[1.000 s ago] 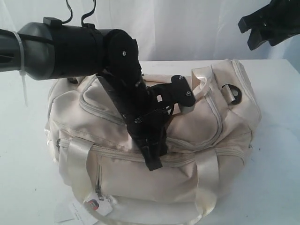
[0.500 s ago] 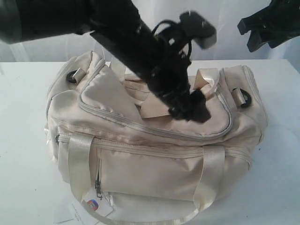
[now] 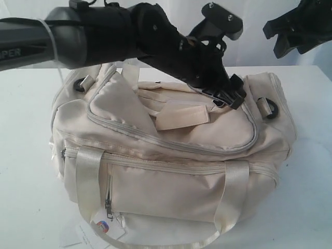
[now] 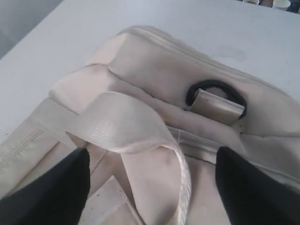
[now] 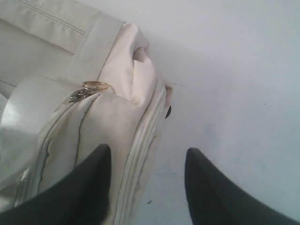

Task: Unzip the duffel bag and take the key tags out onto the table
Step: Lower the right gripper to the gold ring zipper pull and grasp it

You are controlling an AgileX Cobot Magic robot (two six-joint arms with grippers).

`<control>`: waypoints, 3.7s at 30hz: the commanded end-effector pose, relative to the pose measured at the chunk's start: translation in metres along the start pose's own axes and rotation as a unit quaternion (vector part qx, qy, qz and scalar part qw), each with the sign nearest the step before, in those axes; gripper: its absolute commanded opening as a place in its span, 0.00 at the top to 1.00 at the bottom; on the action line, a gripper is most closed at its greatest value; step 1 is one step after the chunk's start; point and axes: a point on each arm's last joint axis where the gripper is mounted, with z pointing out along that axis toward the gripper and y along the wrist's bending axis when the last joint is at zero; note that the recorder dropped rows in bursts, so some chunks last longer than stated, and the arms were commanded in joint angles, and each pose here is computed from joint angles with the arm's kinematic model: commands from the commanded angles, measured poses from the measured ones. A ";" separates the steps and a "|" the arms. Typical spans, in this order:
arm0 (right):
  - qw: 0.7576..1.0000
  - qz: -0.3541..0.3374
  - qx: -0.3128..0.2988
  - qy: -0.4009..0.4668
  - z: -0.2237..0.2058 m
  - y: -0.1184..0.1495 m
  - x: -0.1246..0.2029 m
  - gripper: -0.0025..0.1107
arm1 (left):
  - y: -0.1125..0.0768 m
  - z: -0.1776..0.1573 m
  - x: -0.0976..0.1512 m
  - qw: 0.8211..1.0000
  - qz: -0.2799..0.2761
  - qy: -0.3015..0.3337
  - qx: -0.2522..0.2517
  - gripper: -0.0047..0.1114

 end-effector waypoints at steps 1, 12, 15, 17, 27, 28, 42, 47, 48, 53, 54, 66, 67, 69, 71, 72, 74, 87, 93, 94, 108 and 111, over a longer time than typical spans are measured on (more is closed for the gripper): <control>1.000 0.004 0.003 -0.006 -0.003 -0.003 -0.001 0.57 | 0.004 0.013 0.000 0.999 -0.040 -0.017 -0.008 0.29; 1.000 0.004 0.003 -0.005 -0.003 -0.003 -0.001 0.57 | 0.011 0.019 -0.003 0.991 -0.111 -0.058 -0.037 0.66; 1.000 0.004 0.003 -0.005 -0.003 -0.003 -0.001 0.57 | 0.012 0.019 -0.002 0.991 -0.112 -0.057 -0.038 0.83; 1.000 0.004 0.003 -0.003 -0.003 -0.003 -0.001 0.57 | 0.014 0.017 -0.003 0.991 -0.113 -0.056 -0.038 0.95; 1.000 0.014 0.003 -0.001 -0.003 -0.003 -0.001 0.57 | 0.028 -0.047 -0.034 0.994 -0.074 -0.069 -0.050 0.96; 1.000 0.016 0.001 -0.002 -0.003 -0.002 -0.001 0.57 | 0.028 -0.059 -0.039 0.994 -0.055 -0.071 -0.058 0.96; 0.980 0.047 -0.141 -0.131 0.035 0.020 -0.022 0.44 | 0.019 -0.122 -0.063 0.992 -0.008 -0.099 -0.076 0.96; 0.985 0.034 -0.131 -0.109 0.057 0.018 -0.025 0.39 | 0.019 -0.121 -0.062 0.993 0.001 -0.093 -0.075 0.96; 0.986 0.030 -0.132 -0.099 0.061 0.018 -0.025 0.39 | 0.019 -0.121 -0.062 0.993 0.001 -0.093 -0.075 0.96; 0.986 0.030 -0.156 -0.050 0.081 0.023 -0.021 0.39 | 0.019 -0.117 -0.059 0.994 0.000 -0.084 -0.071 0.96; 0.986 0.032 -0.159 -0.041 0.085 0.023 -0.019 0.39 | 0.019 -0.117 -0.059 0.994 0.000 -0.082 -0.070 0.96; 0.980 0.047 -0.192 -0.009 0.097 0.028 -0.014 0.47 | 0.019 -0.116 -0.059 0.994 0.001 -0.080 -0.069 0.96; 0.980 0.047 -0.193 -0.006 0.097 0.028 -0.014 0.50 | 0.019 -0.116 -0.059 0.994 0.001 -0.080 -0.069 0.96; 0.979 0.045 -0.196 0.000 0.097 0.029 -0.012 0.54 | 0.019 -0.116 -0.059 0.994 0.001 -0.080 -0.069 0.96; 0.979 0.045 -0.198 0.003 0.096 0.029 -0.012 0.56 | 0.019 -0.116 -0.059 0.994 0.001 -0.080 -0.069 0.96; 0.979 0.044 -0.198 0.004 0.096 0.029 -0.012 0.56 | 0.019 -0.116 -0.059 0.994 0.001 -0.080 -0.069 0.96; 0.979 0.043 -0.199 0.008 0.096 0.029 -0.011 0.57 | 0.019 -0.116 -0.059 0.994 0.001 -0.080 -0.069 0.96; 0.984 0.048 -0.172 0.022 0.108 0.024 -0.008 0.45 | 0.019 -0.116 -0.059 0.994 0.001 -0.080 -0.069 0.96; 0.974 0.082 -0.210 0.033 0.124 0.030 -0.007 0.54 | 0.019 -0.116 -0.059 0.994 0.001 -0.080 -0.069 0.96; 0.973 0.084 -0.211 0.031 0.124 0.030 -0.007 0.63 | 0.019 -0.116 -0.059 0.994 0.001 -0.080 -0.069 0.96; 0.974 0.076 -0.214 -0.015 0.102 0.028 -0.029 0.77 | 0.018 -0.109 -0.049 0.996 -0.003 -0.062 -0.064 0.96; 0.974 0.074 -0.213 -0.022 0.096 0.029 -0.030 0.77 | 0.018 -0.101 -0.041 0.997 -0.006 -0.048 -0.061 0.96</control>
